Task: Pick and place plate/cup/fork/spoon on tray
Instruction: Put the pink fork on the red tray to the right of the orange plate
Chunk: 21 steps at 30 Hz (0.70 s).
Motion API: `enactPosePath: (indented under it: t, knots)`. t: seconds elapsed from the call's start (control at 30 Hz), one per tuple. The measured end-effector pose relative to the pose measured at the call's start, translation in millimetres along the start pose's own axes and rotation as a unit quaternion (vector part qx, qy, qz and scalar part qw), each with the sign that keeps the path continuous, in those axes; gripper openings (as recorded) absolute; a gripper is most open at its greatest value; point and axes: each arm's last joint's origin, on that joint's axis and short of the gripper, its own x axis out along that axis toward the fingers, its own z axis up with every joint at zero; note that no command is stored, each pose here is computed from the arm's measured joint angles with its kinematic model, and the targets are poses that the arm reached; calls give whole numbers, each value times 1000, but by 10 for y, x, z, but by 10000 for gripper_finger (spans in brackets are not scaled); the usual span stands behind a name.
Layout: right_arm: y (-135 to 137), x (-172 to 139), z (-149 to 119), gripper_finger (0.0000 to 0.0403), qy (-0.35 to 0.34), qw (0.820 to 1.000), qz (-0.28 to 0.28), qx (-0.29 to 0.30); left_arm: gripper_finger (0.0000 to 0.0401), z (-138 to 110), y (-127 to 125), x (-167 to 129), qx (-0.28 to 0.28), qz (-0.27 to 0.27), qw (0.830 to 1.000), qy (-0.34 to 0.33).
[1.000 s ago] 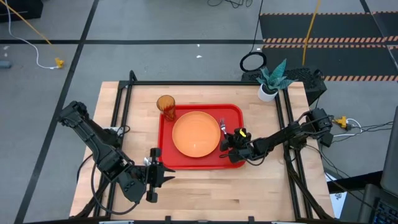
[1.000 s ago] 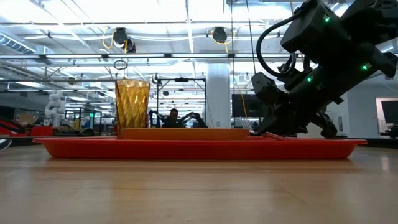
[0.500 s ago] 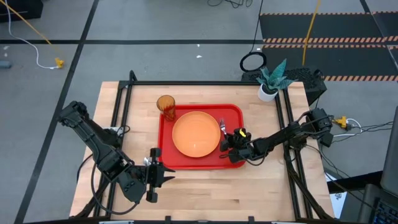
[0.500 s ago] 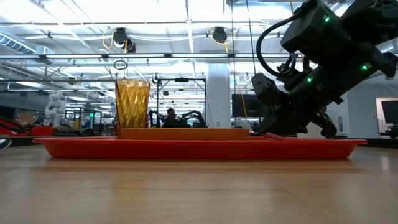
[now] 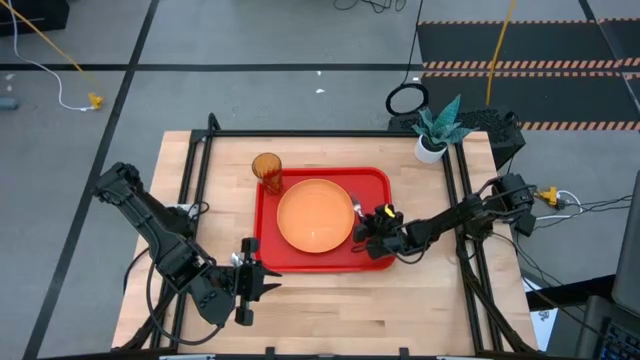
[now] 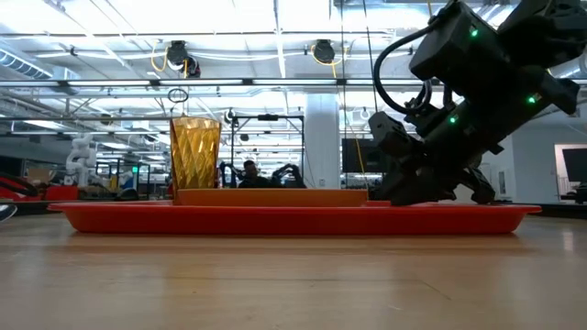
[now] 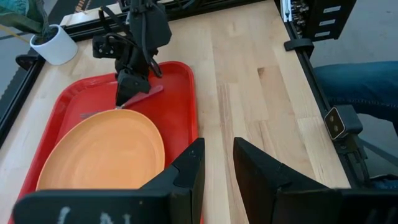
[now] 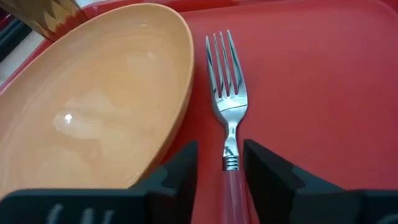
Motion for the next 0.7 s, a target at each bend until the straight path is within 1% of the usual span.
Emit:
enactPosePath:
  t: [0.17,0.23,0.3,0.4,0.47,0.53,0.6,0.67,0.7]
  knots:
    - [37,-59,72,149,0,1000,14,-10,88,0,0,0,-1,0,1000,0]
    - [79,-129,146,153,12,999,35,-22,88,0,0,0,-1,0,1000,0]
    - [126,-218,228,154,38,996,67,-45,88,0,0,0,-2,0,1000,0]
    - [160,-347,336,154,107,983,123,-89,88,-1,0,0,-4,0,1000,0]
    - [152,-428,403,152,150,971,150,-106,88,0,0,0,-4,0,1000,0]
    - [114,-502,456,147,181,964,158,-116,88,2,-1,0,-4,0,1000,-1]
    - [57,-550,496,140,201,959,151,-133,88,9,-3,0,-4,-2,1000,-4]
    - [-3,-573,526,131,214,949,146,-179,88,21,1,5,-4,-2,1000,-8]
    - [-24,-580,530,125,220,939,150,-216,88,29,4,9,-6,-2,1000,-10]
